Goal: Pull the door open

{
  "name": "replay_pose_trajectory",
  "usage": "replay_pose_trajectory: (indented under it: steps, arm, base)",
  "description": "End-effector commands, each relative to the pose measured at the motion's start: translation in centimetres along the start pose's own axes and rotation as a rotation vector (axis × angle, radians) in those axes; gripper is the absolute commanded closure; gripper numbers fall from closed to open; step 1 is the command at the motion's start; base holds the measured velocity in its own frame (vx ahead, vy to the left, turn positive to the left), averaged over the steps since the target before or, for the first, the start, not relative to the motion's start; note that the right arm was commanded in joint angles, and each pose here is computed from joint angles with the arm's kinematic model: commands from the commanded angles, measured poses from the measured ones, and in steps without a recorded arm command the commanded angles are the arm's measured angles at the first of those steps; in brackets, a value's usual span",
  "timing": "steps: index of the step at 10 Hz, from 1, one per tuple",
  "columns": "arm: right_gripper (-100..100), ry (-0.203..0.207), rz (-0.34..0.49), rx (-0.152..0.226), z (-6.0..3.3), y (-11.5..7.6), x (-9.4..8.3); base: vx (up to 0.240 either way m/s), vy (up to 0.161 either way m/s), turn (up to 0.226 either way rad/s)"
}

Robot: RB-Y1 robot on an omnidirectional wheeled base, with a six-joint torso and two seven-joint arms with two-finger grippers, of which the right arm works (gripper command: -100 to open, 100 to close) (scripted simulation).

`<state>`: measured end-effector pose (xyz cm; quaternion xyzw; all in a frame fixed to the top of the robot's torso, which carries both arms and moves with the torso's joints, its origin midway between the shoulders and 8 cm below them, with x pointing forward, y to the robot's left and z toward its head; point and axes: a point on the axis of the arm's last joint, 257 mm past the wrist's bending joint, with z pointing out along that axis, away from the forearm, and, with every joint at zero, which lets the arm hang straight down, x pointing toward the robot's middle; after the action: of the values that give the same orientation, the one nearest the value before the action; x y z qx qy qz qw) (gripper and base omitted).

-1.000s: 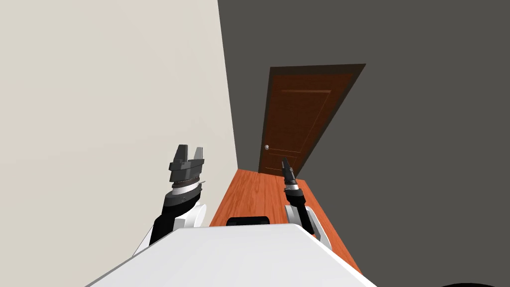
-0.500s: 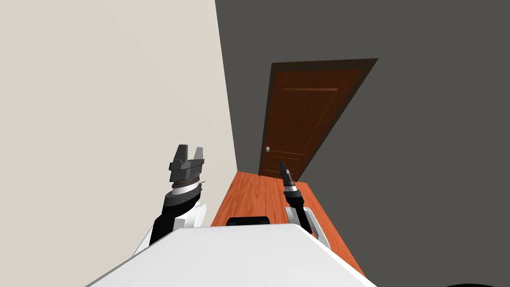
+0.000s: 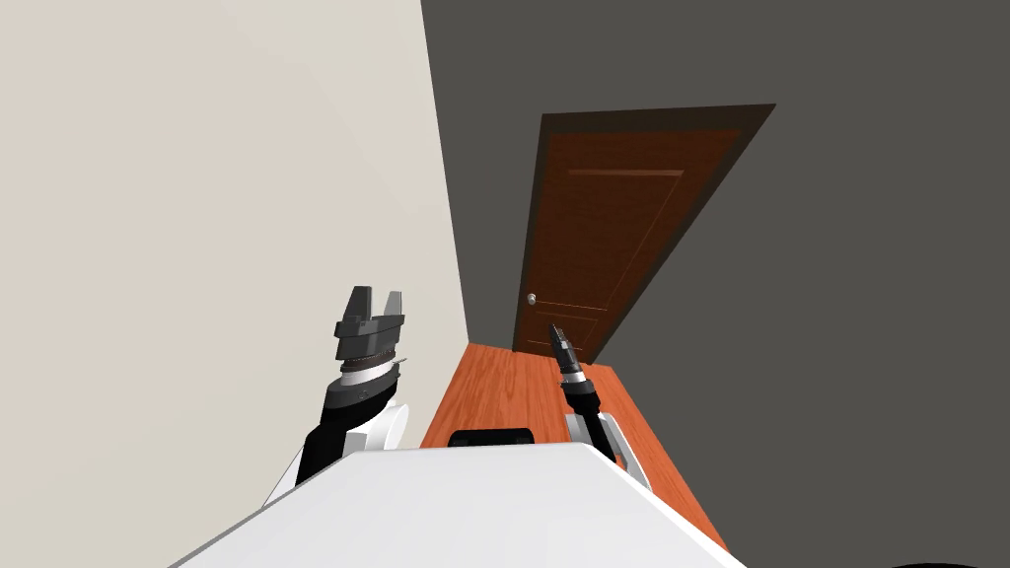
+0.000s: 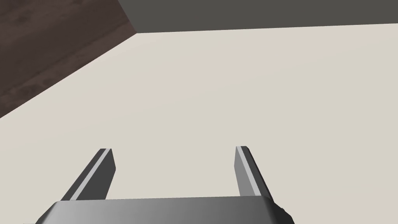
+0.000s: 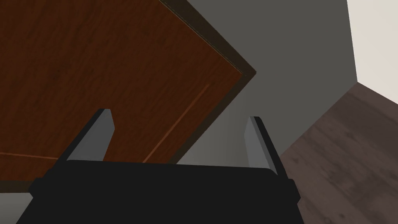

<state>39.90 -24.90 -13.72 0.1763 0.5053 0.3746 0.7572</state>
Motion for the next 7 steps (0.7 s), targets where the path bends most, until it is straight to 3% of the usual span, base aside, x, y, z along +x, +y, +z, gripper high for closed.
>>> replay_pose_trajectory:
  steps: [1,7]
  arm:
    - [-100,0.026,-0.061,0.008,-0.51,-0.8,0.9]
    - [-100,0.104,-0.224,0.028,-2.23,-3.4,3.7]
  base:
    - [0.148,-0.006,-0.027]
    - [0.132,0.019,-0.027]
